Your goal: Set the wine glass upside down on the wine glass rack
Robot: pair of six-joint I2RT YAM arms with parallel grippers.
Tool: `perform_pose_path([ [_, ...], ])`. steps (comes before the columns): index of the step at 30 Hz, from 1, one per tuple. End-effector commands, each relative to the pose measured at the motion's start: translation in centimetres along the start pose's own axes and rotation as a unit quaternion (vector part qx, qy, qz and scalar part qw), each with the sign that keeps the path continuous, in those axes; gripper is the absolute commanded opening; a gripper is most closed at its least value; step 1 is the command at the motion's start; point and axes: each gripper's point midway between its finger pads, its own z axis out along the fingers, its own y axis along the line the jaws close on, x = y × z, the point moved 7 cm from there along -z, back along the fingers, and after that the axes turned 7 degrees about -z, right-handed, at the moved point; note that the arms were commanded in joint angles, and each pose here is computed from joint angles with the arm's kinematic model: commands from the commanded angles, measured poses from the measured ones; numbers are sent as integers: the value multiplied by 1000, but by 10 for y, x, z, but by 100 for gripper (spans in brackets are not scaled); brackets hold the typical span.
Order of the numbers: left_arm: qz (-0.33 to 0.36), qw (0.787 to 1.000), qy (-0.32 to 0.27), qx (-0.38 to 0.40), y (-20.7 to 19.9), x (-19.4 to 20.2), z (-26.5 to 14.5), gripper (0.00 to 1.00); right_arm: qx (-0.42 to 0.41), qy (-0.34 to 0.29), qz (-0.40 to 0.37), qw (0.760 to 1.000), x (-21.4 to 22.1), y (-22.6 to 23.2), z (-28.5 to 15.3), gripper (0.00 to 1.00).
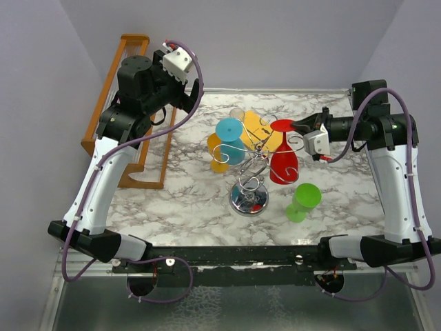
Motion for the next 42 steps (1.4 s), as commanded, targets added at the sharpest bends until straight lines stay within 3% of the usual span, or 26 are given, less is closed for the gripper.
perform_pose_path([
  [1, 5, 1000, -18, 5, -1, -8, -6, 90, 10, -34, -2, 999, -20, 0, -3, 1],
  [11, 5, 1000, -16, 11, -2, -4, -4, 90, 8, -2, 27, 1000, -31, 6, -16, 1],
  [24, 3, 1000, -18, 22, -5, -6, -6, 90, 17, 109, 101, 989, -14, 13, -29, 1],
  [36, 4, 999, -11, 32, -6, -2, -1, 90, 16, 146, 119, 982, -3, 18, -31, 1],
  [42, 6, 999, -10, 35, -7, -1, -2, 90, 15, 124, 120, 985, -11, 18, -30, 1],
])
